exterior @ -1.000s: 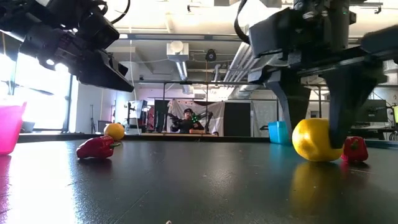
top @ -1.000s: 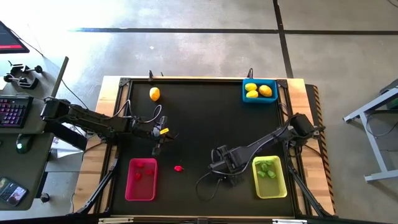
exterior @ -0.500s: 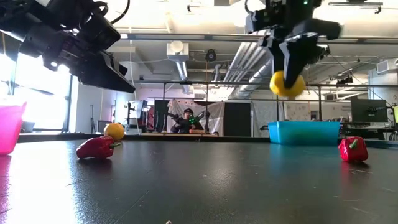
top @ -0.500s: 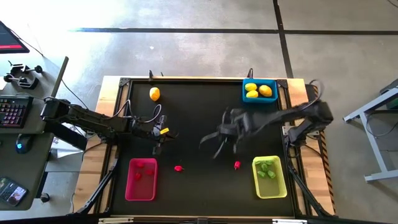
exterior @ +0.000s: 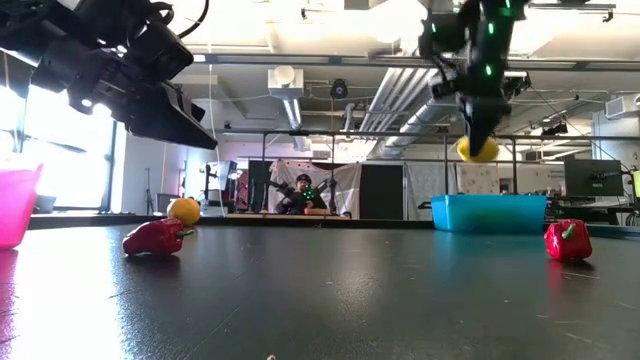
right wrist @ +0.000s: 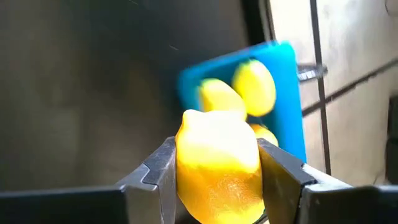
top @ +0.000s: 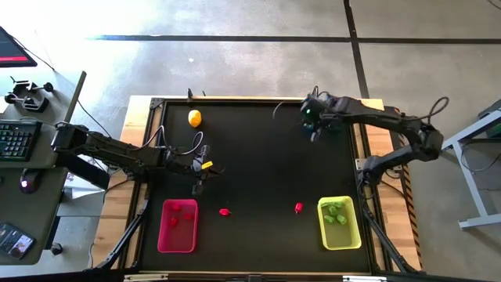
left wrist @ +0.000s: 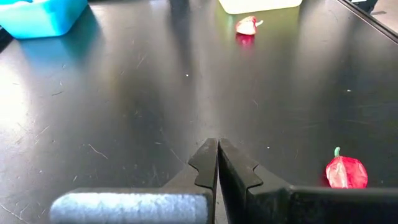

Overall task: Sort produce into baskets
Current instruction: Put the yellow lemon into the blue bin

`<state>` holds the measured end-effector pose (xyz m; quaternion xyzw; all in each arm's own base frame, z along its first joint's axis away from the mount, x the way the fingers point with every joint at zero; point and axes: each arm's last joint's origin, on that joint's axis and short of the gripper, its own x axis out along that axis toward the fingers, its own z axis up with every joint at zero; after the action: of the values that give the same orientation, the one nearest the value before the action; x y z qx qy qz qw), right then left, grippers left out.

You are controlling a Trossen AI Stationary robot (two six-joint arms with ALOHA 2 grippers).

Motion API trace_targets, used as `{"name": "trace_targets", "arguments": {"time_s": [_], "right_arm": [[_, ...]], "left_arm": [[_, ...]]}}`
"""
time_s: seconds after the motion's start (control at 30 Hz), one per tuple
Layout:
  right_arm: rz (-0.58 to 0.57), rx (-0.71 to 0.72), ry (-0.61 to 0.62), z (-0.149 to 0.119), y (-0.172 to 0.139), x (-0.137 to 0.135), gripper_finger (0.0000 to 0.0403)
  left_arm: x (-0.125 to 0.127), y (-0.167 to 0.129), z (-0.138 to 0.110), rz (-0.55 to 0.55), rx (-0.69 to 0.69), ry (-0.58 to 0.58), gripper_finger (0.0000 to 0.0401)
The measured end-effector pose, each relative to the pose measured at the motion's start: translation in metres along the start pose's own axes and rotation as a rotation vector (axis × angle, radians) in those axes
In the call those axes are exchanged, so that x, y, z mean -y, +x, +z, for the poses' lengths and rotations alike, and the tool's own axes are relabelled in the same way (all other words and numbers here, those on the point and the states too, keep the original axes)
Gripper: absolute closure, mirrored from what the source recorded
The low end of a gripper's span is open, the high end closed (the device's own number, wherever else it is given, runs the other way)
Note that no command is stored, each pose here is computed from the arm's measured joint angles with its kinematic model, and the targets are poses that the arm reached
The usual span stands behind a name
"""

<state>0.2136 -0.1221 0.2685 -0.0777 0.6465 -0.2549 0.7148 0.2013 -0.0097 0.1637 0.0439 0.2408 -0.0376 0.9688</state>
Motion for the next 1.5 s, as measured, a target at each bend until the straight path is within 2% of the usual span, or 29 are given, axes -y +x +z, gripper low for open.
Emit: {"name": "trace_targets", "arguments": {"time_s": [0.1,0.33,0.5,0.63,0.83,1.07,1.3,1.5], "right_arm": [[-0.026,-0.025,0.071,-0.014,0.026,0.017,0.025],[0.032,-0.065,0.249,-0.044,0.065,0.042,0.025],[0.078,-0.061,0.317,-0.056,0.079,0.045,0.025],[0.058,-0.037,0.361,-0.061,0.087,0.051,0.025],[0.105,-0.014,0.386,-0.066,0.09,0.058,0.025],[0.119,-0.018,0.408,-0.07,0.093,0.061,0.0199],[0.152,-0.079,0.427,-0.069,0.108,0.059,0.0179],[0.152,-0.098,0.453,-0.069,0.108,0.059,0.0142]], "left_arm": [[0.0,0.0,0.0,0.0,0.0,-0.001,0.0401],[0.0,0.0,0.0,0.0,0.0,-0.025,0.0401],[0.0,0.0,0.0,0.0,0.0,-0.025,0.0401],[0.0,0.0,0.0,0.0,0.0,-0.025,0.0401],[0.0,0.0,0.0,0.0,0.0,-0.025,0.0401],[0.0,0.0,0.0,0.0,0.0,-0.026,0.0401],[0.0,0.0,0.0,0.0,0.0,-0.026,0.0399],[0.0,0.0,0.0,0.0,0.0,-0.028,0.0379]]}}
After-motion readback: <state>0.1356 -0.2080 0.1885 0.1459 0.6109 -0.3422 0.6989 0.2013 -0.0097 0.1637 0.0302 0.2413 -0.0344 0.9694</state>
